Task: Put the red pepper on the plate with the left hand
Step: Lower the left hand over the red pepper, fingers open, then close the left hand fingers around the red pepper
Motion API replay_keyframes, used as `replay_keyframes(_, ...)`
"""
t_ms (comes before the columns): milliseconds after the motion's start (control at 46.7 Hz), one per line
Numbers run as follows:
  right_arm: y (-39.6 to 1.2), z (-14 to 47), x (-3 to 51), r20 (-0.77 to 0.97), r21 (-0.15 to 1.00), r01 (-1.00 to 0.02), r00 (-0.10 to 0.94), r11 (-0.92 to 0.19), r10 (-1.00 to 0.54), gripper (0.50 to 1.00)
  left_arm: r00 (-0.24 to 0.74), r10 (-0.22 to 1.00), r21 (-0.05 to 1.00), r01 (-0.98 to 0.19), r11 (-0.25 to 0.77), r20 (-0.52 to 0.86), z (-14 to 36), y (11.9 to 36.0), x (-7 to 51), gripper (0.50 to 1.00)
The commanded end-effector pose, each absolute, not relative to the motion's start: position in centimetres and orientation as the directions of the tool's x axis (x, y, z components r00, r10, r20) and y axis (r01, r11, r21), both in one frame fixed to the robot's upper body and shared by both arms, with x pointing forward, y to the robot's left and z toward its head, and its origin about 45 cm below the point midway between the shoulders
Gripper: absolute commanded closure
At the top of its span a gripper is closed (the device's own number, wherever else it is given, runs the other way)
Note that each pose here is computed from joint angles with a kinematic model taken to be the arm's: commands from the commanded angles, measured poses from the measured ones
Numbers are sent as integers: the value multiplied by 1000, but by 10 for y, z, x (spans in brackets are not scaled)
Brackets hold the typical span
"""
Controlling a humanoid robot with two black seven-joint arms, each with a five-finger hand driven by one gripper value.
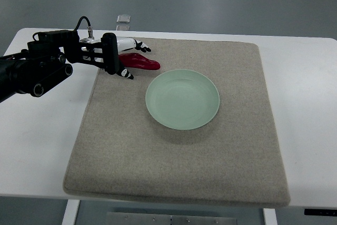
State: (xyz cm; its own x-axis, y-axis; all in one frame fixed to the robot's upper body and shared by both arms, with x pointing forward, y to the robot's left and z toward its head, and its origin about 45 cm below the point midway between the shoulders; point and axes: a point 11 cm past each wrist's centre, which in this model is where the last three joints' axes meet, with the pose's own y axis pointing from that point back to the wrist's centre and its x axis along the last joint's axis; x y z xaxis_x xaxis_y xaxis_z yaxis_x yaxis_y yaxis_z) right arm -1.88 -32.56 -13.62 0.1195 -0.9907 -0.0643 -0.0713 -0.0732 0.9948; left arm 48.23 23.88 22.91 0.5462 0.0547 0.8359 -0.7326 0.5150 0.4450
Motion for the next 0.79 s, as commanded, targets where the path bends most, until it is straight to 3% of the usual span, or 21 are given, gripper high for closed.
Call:
replay_keyframes(0,-326,-136,-19,-64,995,-71,120,-73,-991,572,556,58,453,-729,514,829,222,238,480,587)
replay_keyframes(321,-326,-136,-20,-65,995,-70,119,-73,-991,572,565,60,457,-721,520,823,217,235,478,589)
replay_keyframes(428,-326,-136,-20,-65,995,-70,119,-73,-991,572,561,60,453,-723,522,826,217,234,478,673)
replay_keyframes(514,-326,-136,-19,-64,995,-71,120,-73,-991,572,549,63,442,-730,522,833,220,233,479,699)
replay_keyframes(770,-326,-136,-19,-63,995,-71,120,-72,-991,572,506,79,394,-752,529,859,228,229,483,654)
